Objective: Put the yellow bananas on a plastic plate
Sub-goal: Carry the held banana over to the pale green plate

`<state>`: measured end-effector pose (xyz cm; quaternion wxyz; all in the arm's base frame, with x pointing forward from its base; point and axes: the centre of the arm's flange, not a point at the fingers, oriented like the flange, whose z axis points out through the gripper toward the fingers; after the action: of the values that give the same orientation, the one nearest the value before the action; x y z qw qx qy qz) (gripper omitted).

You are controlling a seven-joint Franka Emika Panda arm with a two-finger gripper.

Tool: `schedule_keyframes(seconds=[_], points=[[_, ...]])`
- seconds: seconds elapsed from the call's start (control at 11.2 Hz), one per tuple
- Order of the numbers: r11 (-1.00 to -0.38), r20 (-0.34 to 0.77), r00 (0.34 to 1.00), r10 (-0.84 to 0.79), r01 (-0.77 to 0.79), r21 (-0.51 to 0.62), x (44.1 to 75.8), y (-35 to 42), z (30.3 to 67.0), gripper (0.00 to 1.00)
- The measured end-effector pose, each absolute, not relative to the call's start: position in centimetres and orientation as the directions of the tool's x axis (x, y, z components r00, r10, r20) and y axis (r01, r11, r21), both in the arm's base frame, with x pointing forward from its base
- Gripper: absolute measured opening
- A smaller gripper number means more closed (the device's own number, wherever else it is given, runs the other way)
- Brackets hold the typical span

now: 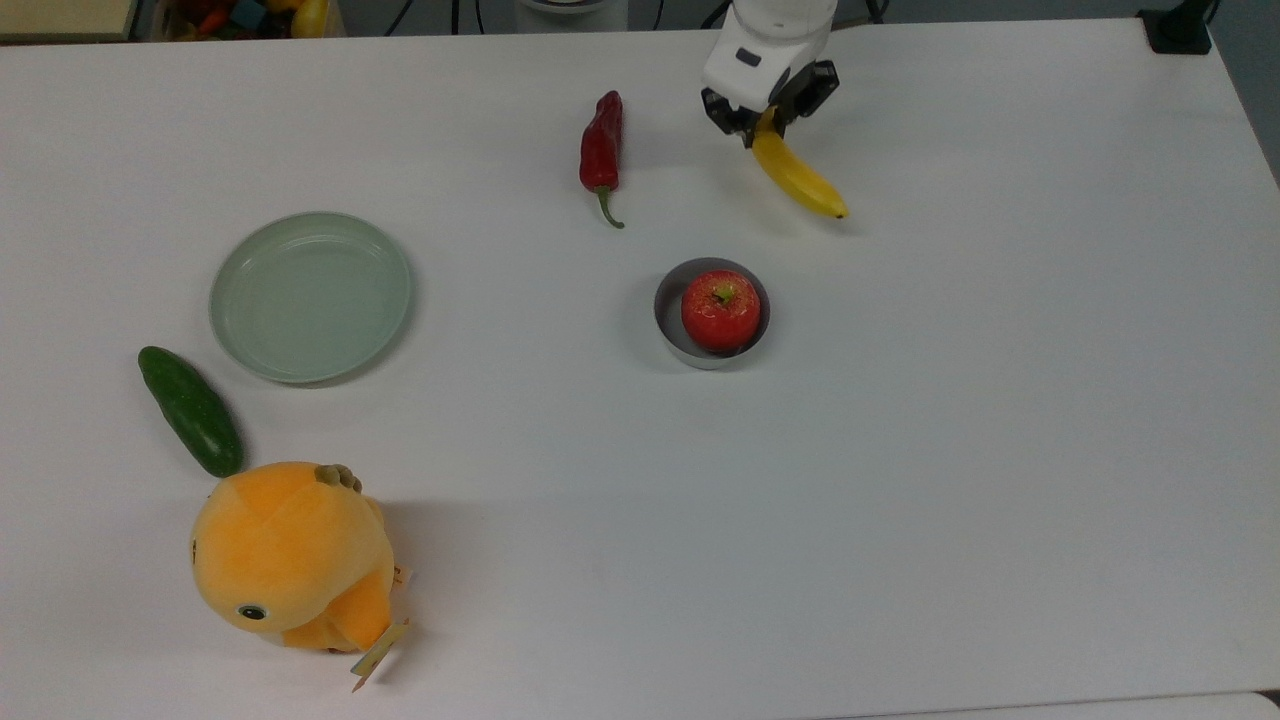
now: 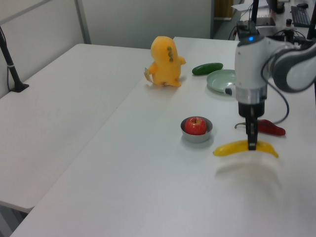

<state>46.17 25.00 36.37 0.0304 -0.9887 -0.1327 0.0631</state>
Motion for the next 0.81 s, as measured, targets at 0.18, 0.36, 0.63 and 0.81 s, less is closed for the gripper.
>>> schedule_keyframes(seconds=[0.18,0.36,0.63,0.81], points=[[-0.968,-0.127,0.961,0.246,0.238,-0.073,47.6,24.0,41.3,0.32],[-0.978,-0.098,0.975,0.199,0.192,-0.081,50.0,21.8,46.5,0.32],[-0.984,-0.037,0.987,0.155,0.15,-0.097,53.4,15.9,53.0,0.32],[-0.979,0.01,0.984,0.176,0.176,-0.102,55.2,10.1,55.0,0.32]])
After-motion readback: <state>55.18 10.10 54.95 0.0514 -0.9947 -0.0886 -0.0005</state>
